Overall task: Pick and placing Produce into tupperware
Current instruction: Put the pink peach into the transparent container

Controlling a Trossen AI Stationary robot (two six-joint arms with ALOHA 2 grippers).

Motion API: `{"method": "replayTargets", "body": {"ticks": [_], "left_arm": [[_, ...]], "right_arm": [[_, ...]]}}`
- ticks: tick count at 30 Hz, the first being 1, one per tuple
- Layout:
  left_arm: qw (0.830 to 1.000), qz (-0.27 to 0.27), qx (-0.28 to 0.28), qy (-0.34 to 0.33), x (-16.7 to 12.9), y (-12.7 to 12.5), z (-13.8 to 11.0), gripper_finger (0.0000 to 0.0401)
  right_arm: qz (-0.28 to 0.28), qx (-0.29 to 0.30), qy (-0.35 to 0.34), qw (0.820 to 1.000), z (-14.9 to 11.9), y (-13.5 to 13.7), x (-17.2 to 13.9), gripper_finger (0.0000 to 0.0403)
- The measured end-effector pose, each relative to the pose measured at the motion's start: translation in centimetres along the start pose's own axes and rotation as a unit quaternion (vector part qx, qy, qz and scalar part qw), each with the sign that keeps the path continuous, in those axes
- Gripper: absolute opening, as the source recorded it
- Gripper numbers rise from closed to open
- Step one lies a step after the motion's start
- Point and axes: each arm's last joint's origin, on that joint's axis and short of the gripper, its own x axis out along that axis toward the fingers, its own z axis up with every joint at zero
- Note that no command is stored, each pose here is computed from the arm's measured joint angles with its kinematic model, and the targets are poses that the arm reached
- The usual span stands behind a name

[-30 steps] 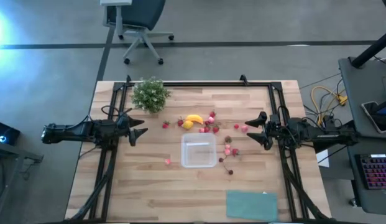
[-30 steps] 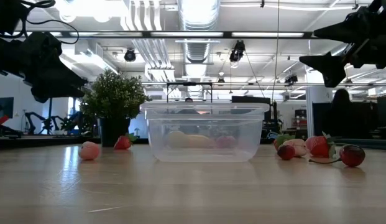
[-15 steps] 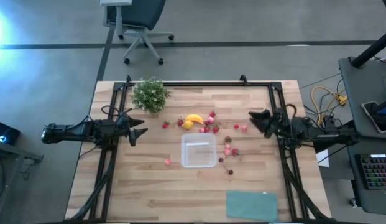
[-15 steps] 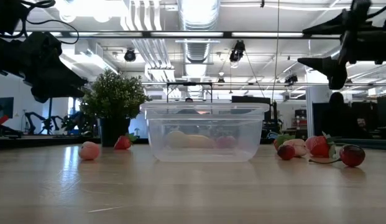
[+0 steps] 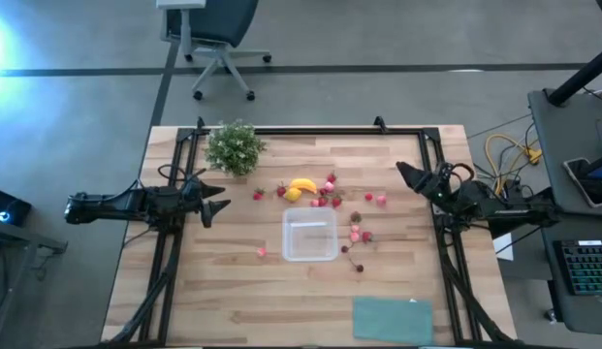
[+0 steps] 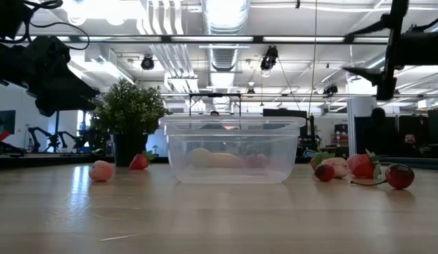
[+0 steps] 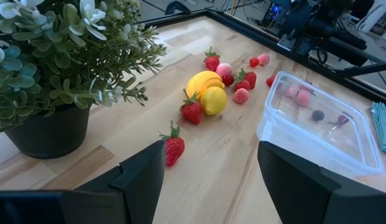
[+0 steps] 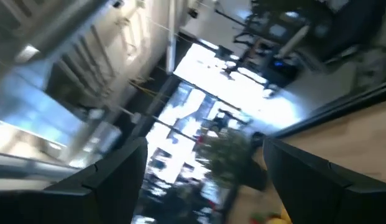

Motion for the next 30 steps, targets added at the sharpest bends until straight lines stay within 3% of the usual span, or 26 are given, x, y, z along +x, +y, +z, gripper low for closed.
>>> {"method": "replayTargets", "body": {"ticks": [6,14,19,24,30], "left_arm": [[1.0,0.0,0.0,0.0,0.0,0.0,0.0,0.0242],[1.0,0.0,0.0,0.0,0.0,0.0,0.0,0.0242],[1.0,0.0,0.0,0.0,0.0,0.0,0.0,0.0242],[1.0,0.0,0.0,0.0,0.0,0.0,0.0,0.0242],[1.0,0.0,0.0,0.0,0.0,0.0,0.0,0.0242]], "right_arm": [[0.013,0.017,-0.033,0.999,0.5,0.5,0.0,0.0311],[-0.004,-0.065,-0.042,0.997,0.4,0.4,0.1,0.0311],[0.041,0.005,-0.074,0.996,1.2,1.3,0.0,0.0311],[0.092,0.017,-0.101,0.99,2.4,3.3,0.1,0.0311],[0.058,-0.072,-0.04,0.995,2.8,8.1,3.5,0.0311]]}}
